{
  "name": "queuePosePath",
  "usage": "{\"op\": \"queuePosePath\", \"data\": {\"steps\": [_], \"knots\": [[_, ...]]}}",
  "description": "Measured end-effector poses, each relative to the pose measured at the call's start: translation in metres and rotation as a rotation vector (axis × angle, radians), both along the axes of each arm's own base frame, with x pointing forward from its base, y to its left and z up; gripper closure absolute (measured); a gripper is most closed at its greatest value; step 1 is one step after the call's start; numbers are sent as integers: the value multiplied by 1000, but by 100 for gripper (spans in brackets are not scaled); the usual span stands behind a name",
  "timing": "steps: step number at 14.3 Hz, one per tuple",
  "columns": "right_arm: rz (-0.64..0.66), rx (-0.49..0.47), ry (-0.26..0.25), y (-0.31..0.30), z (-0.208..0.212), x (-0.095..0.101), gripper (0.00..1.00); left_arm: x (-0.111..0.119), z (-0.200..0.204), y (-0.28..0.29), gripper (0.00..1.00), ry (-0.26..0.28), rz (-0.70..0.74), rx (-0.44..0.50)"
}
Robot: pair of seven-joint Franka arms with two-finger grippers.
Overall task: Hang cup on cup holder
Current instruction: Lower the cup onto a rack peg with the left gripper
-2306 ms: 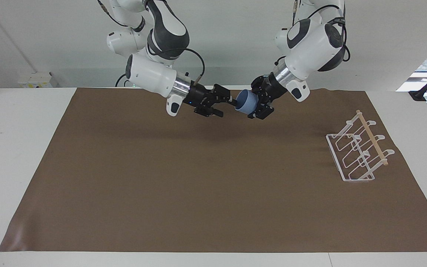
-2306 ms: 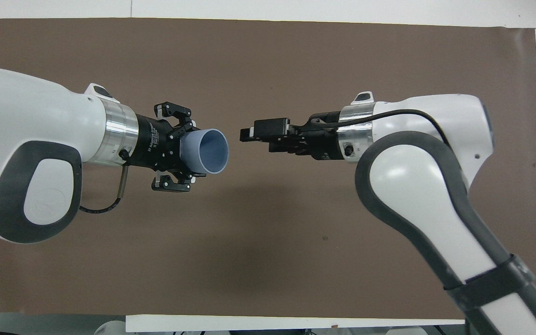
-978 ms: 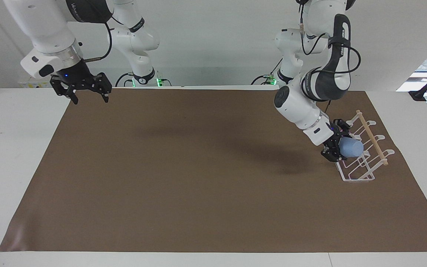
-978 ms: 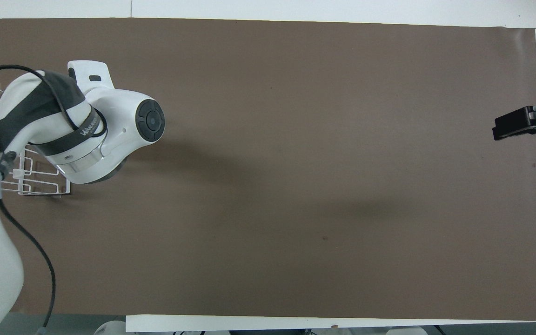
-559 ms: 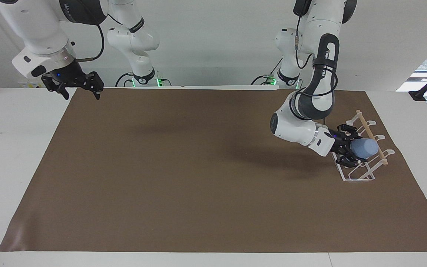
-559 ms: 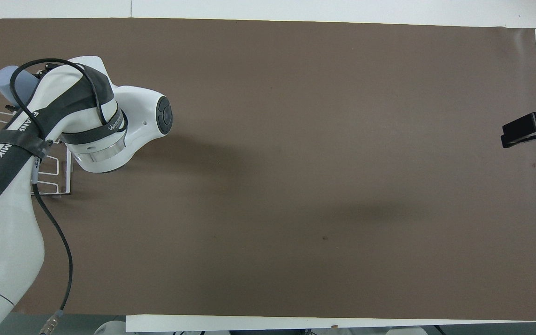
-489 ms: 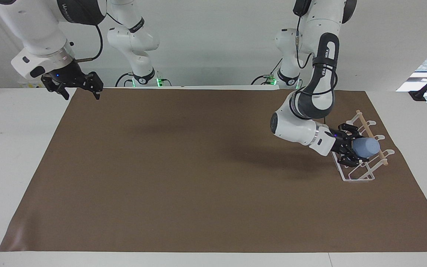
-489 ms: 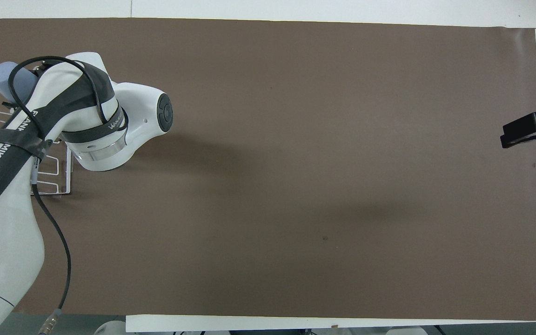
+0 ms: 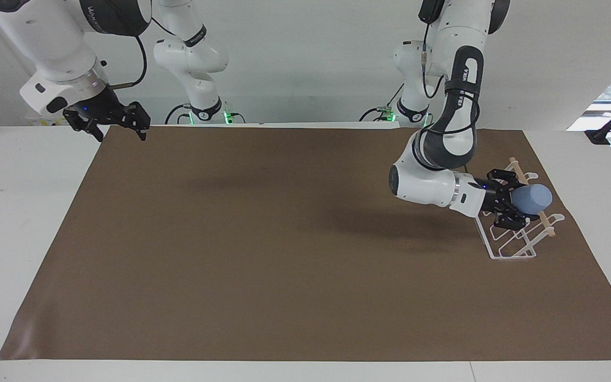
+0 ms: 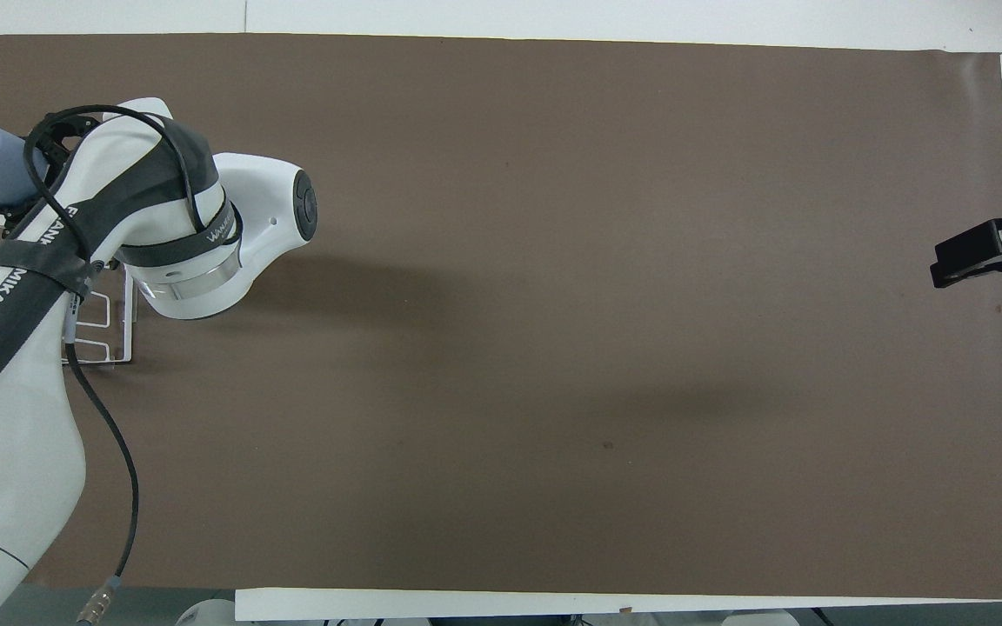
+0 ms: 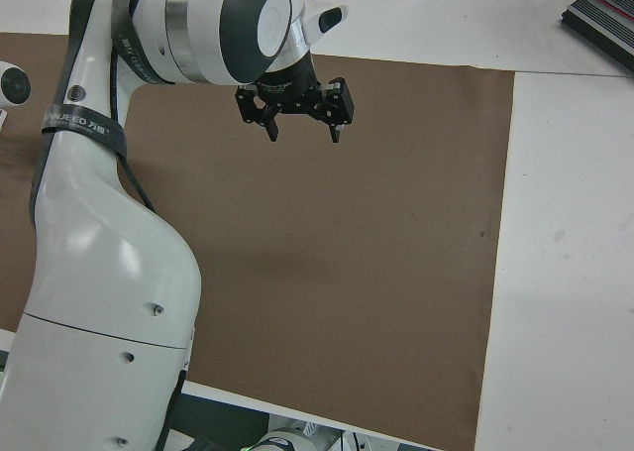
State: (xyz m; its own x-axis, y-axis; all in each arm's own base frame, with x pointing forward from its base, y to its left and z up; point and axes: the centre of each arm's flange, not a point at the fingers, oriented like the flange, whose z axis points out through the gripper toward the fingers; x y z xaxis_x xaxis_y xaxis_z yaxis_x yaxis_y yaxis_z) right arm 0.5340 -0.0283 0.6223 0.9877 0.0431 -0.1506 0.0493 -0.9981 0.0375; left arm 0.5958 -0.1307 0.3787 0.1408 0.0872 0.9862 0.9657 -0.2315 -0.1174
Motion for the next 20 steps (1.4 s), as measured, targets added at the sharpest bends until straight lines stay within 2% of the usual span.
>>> {"op": "queuePosePath", "data": {"steps": [4, 11, 19, 20], "knots": [[-20, 0, -5, -11, 2, -1, 0, 4, -12, 17, 20, -34, 31, 0], [-17, 1, -3, -9, 1, -1, 0, 6, -29, 23, 20, -33, 38, 7], [-17, 2, 2, -9, 1, -1, 0, 10, -46, 35, 20, -66, 13, -58], [-16, 2, 2, -8, 1, -1, 0, 10, -47, 34, 11, -67, 8, -63]]}}
